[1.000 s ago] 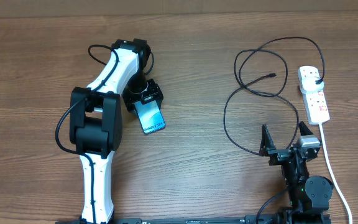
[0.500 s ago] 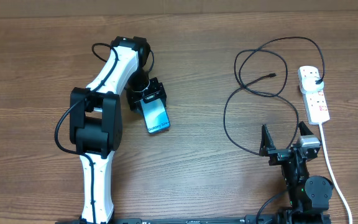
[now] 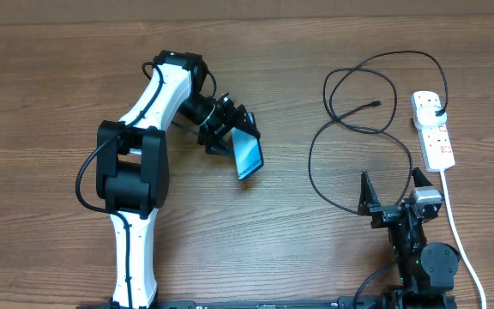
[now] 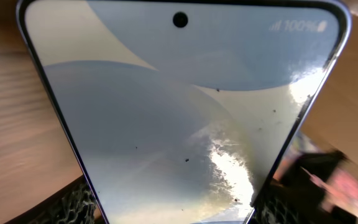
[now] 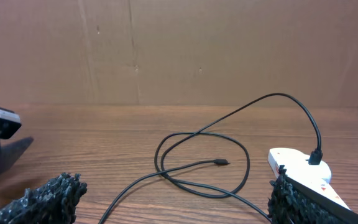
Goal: Plug charger to phone and switch on socket
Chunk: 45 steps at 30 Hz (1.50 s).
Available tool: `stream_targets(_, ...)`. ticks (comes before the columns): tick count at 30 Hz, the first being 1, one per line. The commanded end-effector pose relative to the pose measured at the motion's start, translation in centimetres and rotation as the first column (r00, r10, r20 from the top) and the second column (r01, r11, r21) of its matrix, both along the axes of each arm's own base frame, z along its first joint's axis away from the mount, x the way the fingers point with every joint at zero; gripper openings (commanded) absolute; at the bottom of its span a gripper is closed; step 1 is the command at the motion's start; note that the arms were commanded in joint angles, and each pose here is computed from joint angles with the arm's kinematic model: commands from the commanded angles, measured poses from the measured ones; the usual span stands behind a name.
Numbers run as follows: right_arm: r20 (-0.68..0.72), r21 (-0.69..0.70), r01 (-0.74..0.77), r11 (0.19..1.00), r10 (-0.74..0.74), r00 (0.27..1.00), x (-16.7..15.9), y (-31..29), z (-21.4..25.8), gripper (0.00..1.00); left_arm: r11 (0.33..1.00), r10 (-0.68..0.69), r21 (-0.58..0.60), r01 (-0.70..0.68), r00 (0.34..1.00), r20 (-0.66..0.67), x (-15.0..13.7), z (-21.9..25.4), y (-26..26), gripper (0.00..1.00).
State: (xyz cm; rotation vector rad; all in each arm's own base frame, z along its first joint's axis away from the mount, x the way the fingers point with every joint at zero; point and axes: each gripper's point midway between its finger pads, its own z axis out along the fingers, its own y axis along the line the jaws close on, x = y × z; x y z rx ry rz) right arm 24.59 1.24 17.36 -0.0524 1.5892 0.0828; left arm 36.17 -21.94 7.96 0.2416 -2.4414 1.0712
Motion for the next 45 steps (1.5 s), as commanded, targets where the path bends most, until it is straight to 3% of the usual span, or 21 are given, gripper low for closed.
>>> stream_targets(1,0.008,0.001,-0.007,1.0,0.007,1.0,0.0,0.1,-0.1,1.0,0.973,0.034,-0.229,-0.032,0.999,0.003,0.8,3.5,-2.6,0.69)
stream_targets(3,0.004,0.069,-0.07,0.995,0.069,0.998,-0.1,1.2,0.0,1.0,0.957,0.049,-0.285,-0.047,0.999,-0.002,1.1,4.4,-3.1,0.68)
stream_targets(6,-0.008,0.322,-0.183,0.929,0.196,0.981,-0.6,3.3,0.3,1.0,0.931,0.067,-0.361,-0.06,0.998,0.005,1.6,5.5,-3.7,0.68)
stream_targets(8,-0.028,0.564,-0.252,0.786,0.323,0.946,-1.4,5.4,0.3,1.0,0.913,0.076,-0.402,-0.065,0.997,0.012,2.0,6.1,-3.9,0.68)
stream_targets(9,-0.04,0.686,-0.271,0.675,0.407,0.913,-2.0,6.7,0.3,1.0,0.907,0.079,-0.416,-0.067,0.997,0.013,2.1,6.3,-4.0,0.68)
stream_targets(11,-0.055,0.816,-0.277,0.507,0.545,0.837,-3.4,8.8,0.3,1.0,0.896,0.084,-0.439,-0.068,0.996,0.017,2.2,6.7,-4.2,0.68)
stream_targets(13,-0.06,0.844,-0.278,0.458,0.597,0.8,-4.0,9.6,0.3,1.0,0.89,0.086,-0.451,-0.069,0.996,0.018,2.3,6.9,-4.2,0.68)
stream_targets(18,-0.058,0.839,-0.258,0.479,0.55,0.833,-3.4,8.8,0.3,1.0,0.89,0.086,-0.451,-0.068,0.996,0.019,2.3,6.9,-4.2,0.68)
stream_targets(22,-0.037,0.694,-0.365,0.621,0.537,0.843,-3.4,8.8,0.5,1.0,0.89,0.086,-0.451,-0.069,0.996,0.018,2.3,6.9,-4.2,0.69)
stream_targets(27,-0.067,0.667,-0.354,0.655,0.526,0.848,-3.6,8.7,1.2,0.99,0.89,0.086,-0.451,-0.069,0.996,0.018,2.3,6.9,-4.2,0.68)
stream_targets(36,-0.219,0.553,-0.227,0.802,0.403,0.889,-3.5,6.8,5.4,0.99,0.89,0.086,-0.451,-0.069,0.996,0.018,2.3,6.9,-4.2,0.68)
stream_targets(45,-0.323,0.544,-0.216,0.811,0.439,0.838,-1.1,7.9,8.8,0.99,0.879,0.091,-0.47,-0.075,0.996,0.011,2.4,7.3,-4.3,0.68)
